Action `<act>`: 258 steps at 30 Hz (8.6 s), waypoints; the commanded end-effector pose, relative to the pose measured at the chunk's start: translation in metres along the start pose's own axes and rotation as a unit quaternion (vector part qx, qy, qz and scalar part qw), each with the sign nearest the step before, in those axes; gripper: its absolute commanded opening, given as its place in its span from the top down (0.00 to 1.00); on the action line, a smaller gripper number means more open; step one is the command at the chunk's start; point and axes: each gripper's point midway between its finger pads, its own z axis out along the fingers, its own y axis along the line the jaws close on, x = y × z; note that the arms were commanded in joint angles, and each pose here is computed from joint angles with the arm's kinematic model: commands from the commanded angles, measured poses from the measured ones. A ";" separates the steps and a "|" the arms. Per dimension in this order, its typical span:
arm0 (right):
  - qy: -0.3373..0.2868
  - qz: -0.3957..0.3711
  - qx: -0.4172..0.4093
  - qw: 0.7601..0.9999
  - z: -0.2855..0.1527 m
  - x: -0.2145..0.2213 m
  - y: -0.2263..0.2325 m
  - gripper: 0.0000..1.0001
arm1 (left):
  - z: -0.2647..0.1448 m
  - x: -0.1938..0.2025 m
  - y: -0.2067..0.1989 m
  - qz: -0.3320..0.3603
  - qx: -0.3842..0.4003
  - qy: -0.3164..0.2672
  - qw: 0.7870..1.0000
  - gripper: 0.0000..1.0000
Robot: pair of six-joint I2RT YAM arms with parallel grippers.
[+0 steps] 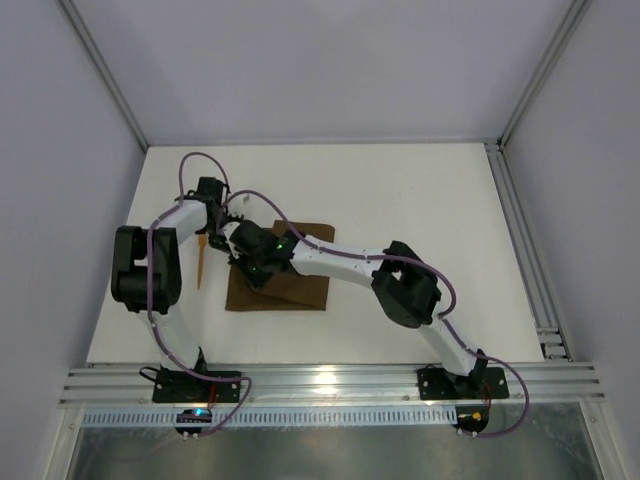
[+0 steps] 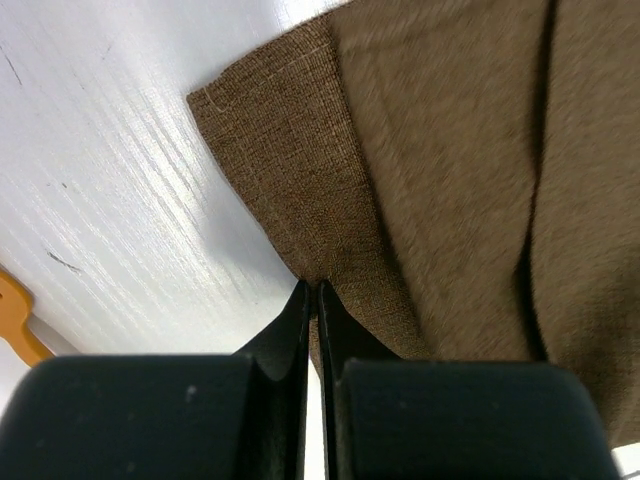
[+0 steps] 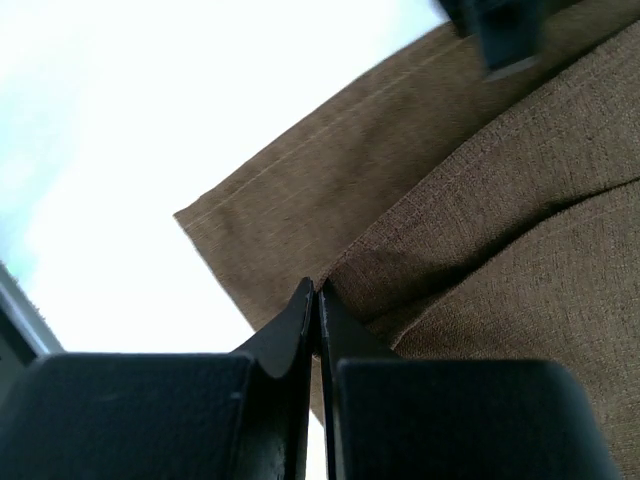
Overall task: Fold the napkin into a case and place the utensils inside
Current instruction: Fold the rectangle-folded napkin at the center of the board.
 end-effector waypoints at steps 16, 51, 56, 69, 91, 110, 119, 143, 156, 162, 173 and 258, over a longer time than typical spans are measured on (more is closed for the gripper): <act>-0.065 -0.043 -0.111 0.991 -0.027 -0.020 0.052 0.57 | -0.003 0.022 0.019 -0.029 -0.010 0.026 0.999 0.80; -0.065 0.345 -0.024 0.936 -0.063 0.083 -0.163 0.49 | -0.053 0.110 -0.069 0.174 0.026 0.149 0.973 1.00; -0.048 0.355 -0.029 0.933 -0.066 0.101 -0.155 0.82 | -0.061 0.112 -0.054 0.184 -0.014 0.142 0.973 1.00; -0.015 0.286 -0.035 0.958 -0.137 0.128 -0.078 0.01 | -0.089 0.078 -0.010 0.168 -0.105 0.080 0.977 0.45; 0.008 0.200 -0.079 0.977 -0.071 0.118 -0.140 0.76 | -0.043 0.112 0.021 0.054 -0.044 0.156 0.985 0.71; -0.144 0.190 0.039 0.970 -0.193 0.122 -0.149 0.01 | -0.061 -0.003 -0.020 0.220 -0.073 -0.011 0.973 0.63; -0.214 0.068 -0.013 0.974 -0.182 0.038 -0.187 0.43 | -0.086 0.010 -0.074 0.245 0.039 -0.048 0.968 0.50; 0.007 0.175 -0.079 0.981 -0.094 0.153 -0.167 0.60 | -0.030 0.038 -0.082 0.231 0.055 -0.025 0.971 0.58; -0.004 0.170 -0.067 0.983 -0.104 0.144 -0.167 0.97 | -0.038 0.042 -0.084 0.233 0.060 -0.024 0.970 0.92; -0.028 0.136 -0.046 0.989 -0.119 0.125 -0.165 0.97 | -0.041 0.042 -0.086 0.234 0.064 -0.027 0.970 0.85; -0.015 0.137 -0.020 0.990 -0.106 0.125 -0.174 0.55 | -0.042 0.043 -0.080 0.233 0.049 -0.019 0.971 0.75; -0.072 0.062 -0.045 0.994 -0.048 0.030 -0.178 0.97 | -0.059 0.035 -0.048 0.182 0.007 -0.080 0.980 0.46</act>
